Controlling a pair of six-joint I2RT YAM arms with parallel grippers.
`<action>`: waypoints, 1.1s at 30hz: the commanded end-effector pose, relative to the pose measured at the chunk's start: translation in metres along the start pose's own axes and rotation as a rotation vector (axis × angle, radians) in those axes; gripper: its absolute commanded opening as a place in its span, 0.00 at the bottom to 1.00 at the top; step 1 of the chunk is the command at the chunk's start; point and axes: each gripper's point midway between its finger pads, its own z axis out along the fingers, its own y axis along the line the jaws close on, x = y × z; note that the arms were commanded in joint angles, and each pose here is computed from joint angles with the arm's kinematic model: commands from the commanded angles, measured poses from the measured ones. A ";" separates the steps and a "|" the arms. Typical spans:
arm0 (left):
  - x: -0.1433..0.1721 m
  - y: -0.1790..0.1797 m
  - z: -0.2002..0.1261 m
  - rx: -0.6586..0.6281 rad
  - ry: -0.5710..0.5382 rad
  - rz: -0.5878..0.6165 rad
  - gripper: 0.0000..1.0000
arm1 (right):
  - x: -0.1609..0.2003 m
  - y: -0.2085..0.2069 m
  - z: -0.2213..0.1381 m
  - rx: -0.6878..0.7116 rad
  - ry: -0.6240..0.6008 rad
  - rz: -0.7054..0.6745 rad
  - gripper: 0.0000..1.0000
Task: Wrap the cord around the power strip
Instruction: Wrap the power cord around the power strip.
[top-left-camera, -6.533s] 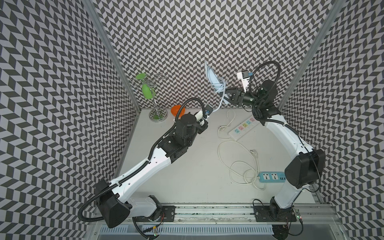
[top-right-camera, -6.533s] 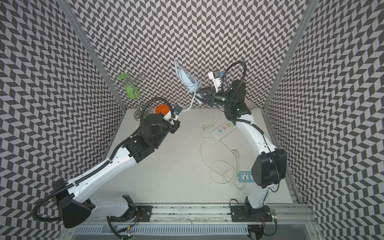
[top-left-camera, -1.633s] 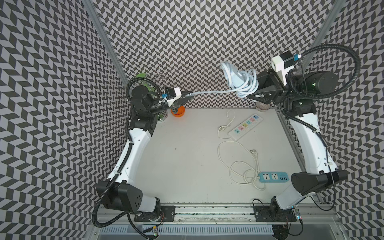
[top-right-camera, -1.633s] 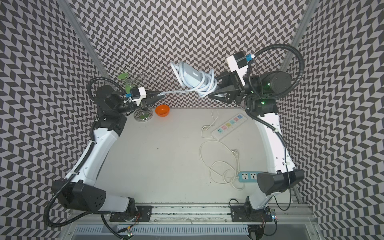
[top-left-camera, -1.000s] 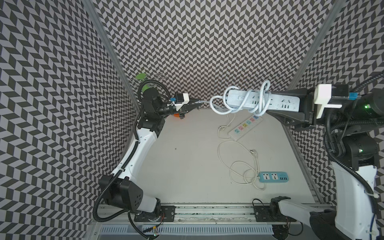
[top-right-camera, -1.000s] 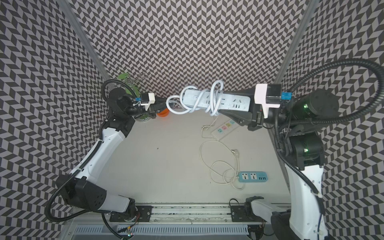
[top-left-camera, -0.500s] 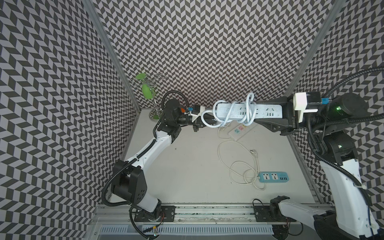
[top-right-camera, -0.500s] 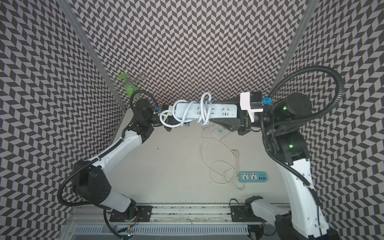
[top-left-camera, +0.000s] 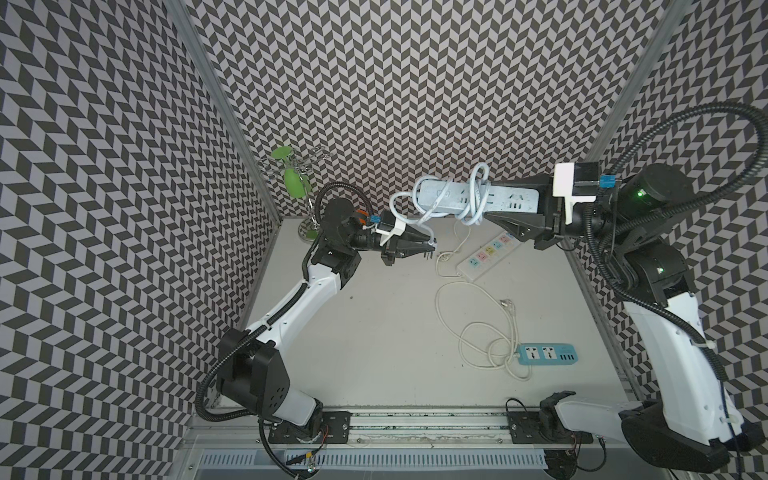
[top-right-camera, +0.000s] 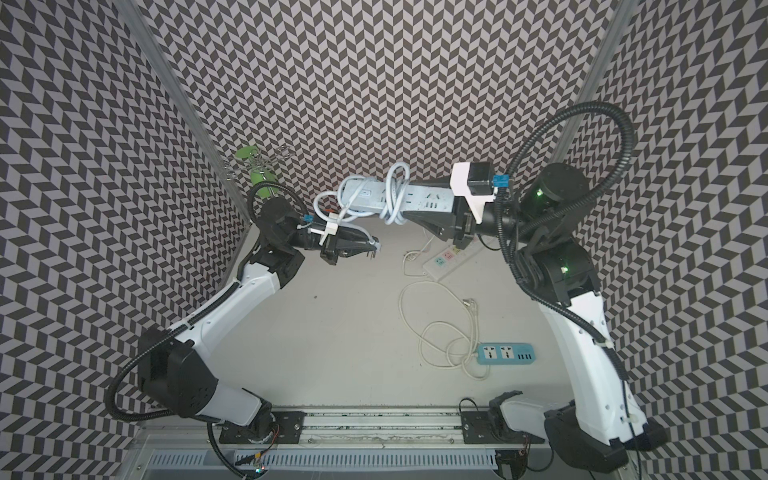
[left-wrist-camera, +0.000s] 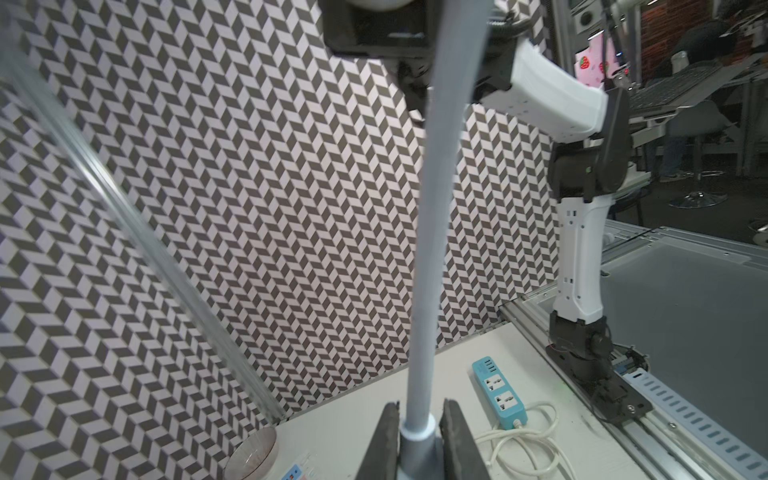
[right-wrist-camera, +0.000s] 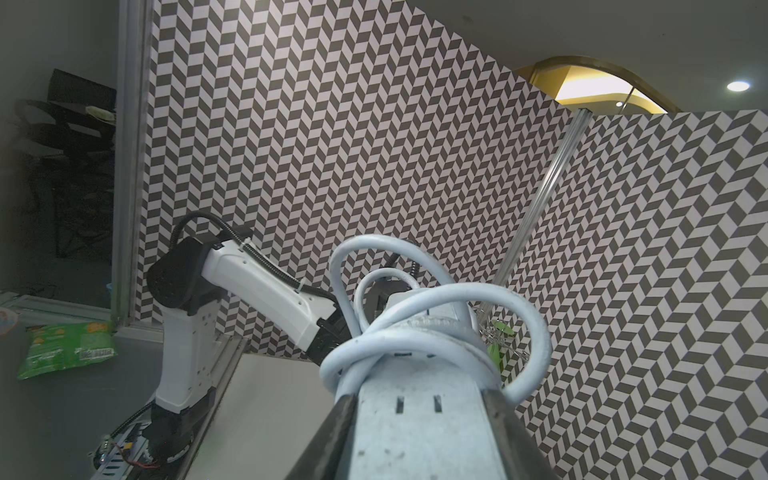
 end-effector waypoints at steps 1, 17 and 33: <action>-0.013 -0.026 0.014 0.077 -0.024 0.031 0.00 | -0.029 -0.008 -0.001 0.048 -0.077 -0.086 0.00; 0.079 0.008 0.059 0.107 0.059 -0.138 0.00 | -0.066 0.029 -0.004 -0.234 -0.240 -0.063 0.00; -0.031 0.137 -0.044 -0.573 0.217 0.334 0.05 | -0.014 0.047 0.008 -0.562 -0.090 0.185 0.00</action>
